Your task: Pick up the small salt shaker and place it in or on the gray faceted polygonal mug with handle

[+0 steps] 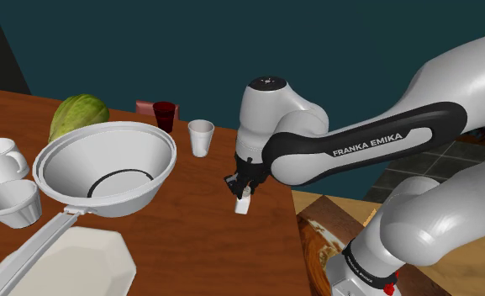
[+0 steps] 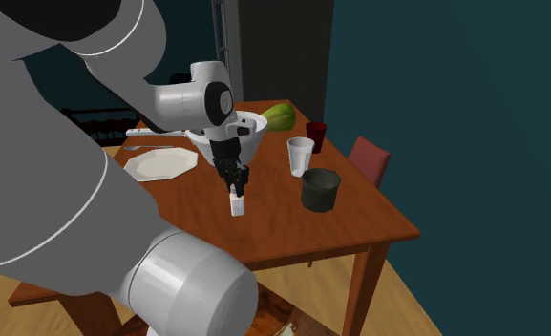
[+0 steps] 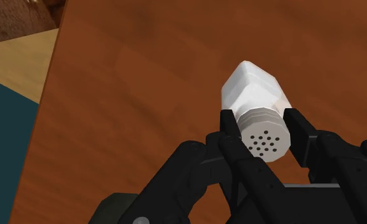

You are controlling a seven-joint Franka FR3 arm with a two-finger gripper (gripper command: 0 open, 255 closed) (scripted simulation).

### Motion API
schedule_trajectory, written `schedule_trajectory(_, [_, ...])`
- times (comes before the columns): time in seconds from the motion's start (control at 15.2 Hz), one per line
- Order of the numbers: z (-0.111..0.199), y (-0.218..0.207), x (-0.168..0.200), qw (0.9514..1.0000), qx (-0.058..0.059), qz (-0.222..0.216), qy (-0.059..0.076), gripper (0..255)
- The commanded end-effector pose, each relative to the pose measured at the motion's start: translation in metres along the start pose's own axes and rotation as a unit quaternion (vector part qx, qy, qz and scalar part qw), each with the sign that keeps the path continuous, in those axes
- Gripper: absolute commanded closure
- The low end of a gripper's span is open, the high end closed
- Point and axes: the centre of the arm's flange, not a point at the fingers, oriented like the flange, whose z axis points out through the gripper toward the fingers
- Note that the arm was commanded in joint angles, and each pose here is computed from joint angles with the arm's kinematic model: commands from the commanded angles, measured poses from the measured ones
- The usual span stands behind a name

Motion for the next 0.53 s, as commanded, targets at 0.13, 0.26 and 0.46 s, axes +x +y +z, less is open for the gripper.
schedule_trajectory(0.13, [0.0003, 0.0001, -0.0001, 1.0000, 0.000, 0.000, 0.000, 255])
schedule_trajectory(0.26, [0.0004, 0.0001, -0.0001, 1.0000, 0.000, 0.000, 0.000, 255])
schedule_trajectory(0.46, [-0.0050, 0.0006, 0.0003, 1.0000, 0.000, 0.000, 0.000, 255])
